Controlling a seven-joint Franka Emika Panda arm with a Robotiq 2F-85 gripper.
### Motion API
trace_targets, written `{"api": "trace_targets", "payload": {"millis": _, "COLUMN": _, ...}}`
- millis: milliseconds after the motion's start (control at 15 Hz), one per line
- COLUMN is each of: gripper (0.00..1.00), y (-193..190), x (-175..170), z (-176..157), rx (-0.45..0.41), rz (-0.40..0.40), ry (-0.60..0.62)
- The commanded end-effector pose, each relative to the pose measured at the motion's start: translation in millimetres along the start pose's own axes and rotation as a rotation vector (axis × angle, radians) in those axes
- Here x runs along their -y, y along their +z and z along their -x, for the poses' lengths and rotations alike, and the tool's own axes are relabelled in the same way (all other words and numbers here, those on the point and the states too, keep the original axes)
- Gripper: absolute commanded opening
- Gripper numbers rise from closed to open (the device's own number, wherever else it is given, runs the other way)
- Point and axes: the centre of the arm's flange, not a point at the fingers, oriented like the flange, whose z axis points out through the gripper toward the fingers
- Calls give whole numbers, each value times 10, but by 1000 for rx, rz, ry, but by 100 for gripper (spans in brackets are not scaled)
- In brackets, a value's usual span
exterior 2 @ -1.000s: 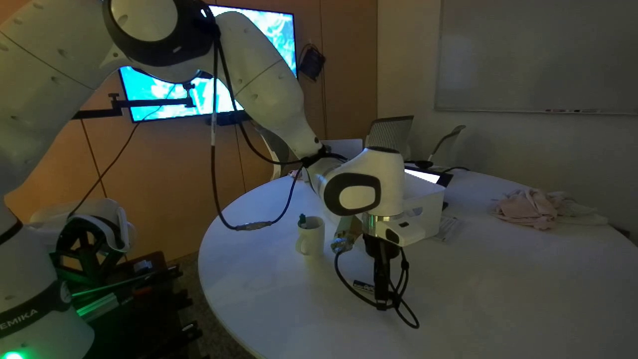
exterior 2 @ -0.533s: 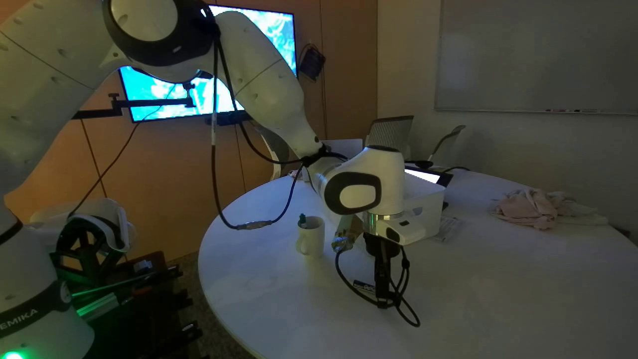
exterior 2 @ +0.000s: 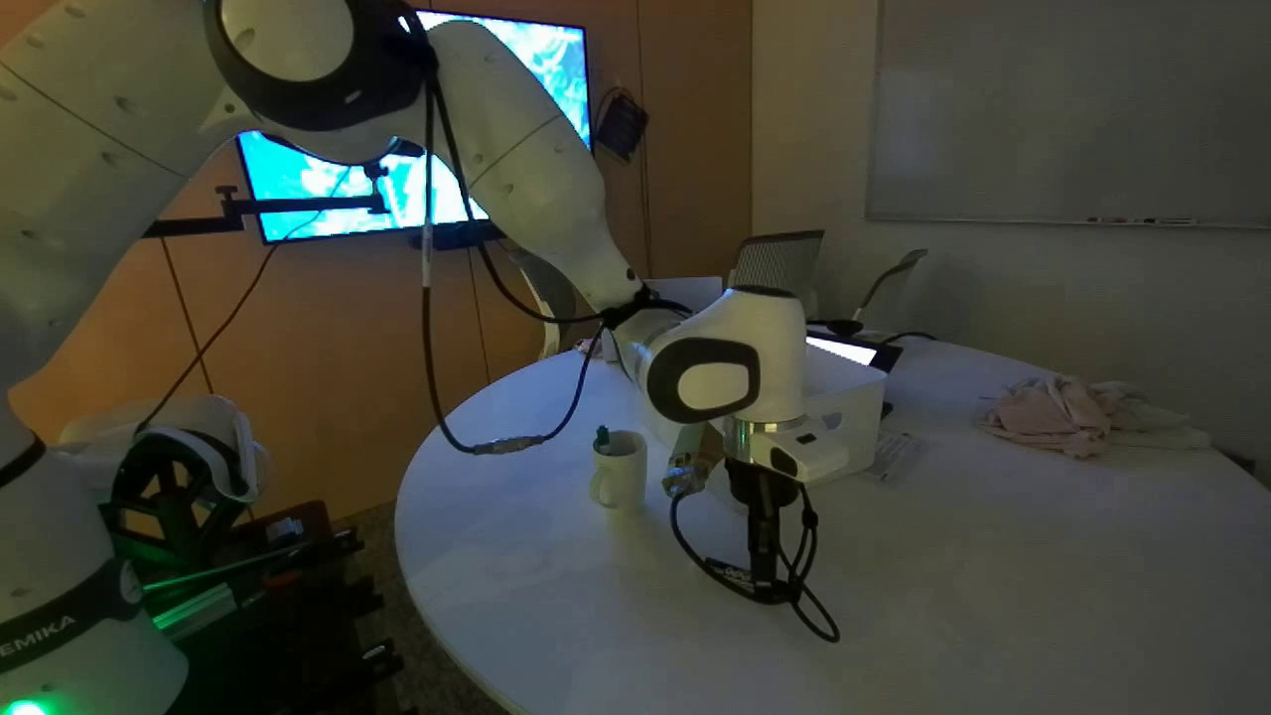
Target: Put the cloths in the box and put the markers in the cup
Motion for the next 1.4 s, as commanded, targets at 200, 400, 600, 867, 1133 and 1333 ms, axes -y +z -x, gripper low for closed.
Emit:
{"api": "trace_targets", "payload": {"millis": 200, "gripper": 10, "y": -43, "x": -15, "z": -18, "rx": 15, "rz": 22, "ry": 7}}
{"api": "trace_targets", "payload": {"millis": 400, "gripper": 9, "y": -100, "x": -1, "z": -5, "rx": 1, "rz": 23, "ry": -10}}
{"api": "trace_targets", "payload": {"millis": 600, "gripper": 8, "y": -246, "x": 28, "z": 60, "rx": -35, "rz": 16, "ry": -71}}
{"api": "trace_targets", "payload": {"millis": 867, "gripper": 8, "y": -516, "x": 86, "z": 152, "rx": -99, "rz": 21, "ry": -182}}
{"api": "trace_targets", "payload": {"millis": 1133, "gripper": 8, "y": -782, "x": 114, "z": 324, "rx": -180, "rz": 24, "ry": -289}}
{"api": "trace_targets", "payload": {"millis": 1333, "gripper": 8, "y": -864, "x": 125, "z": 504, "rx": -224, "rz": 16, "ry": -352}}
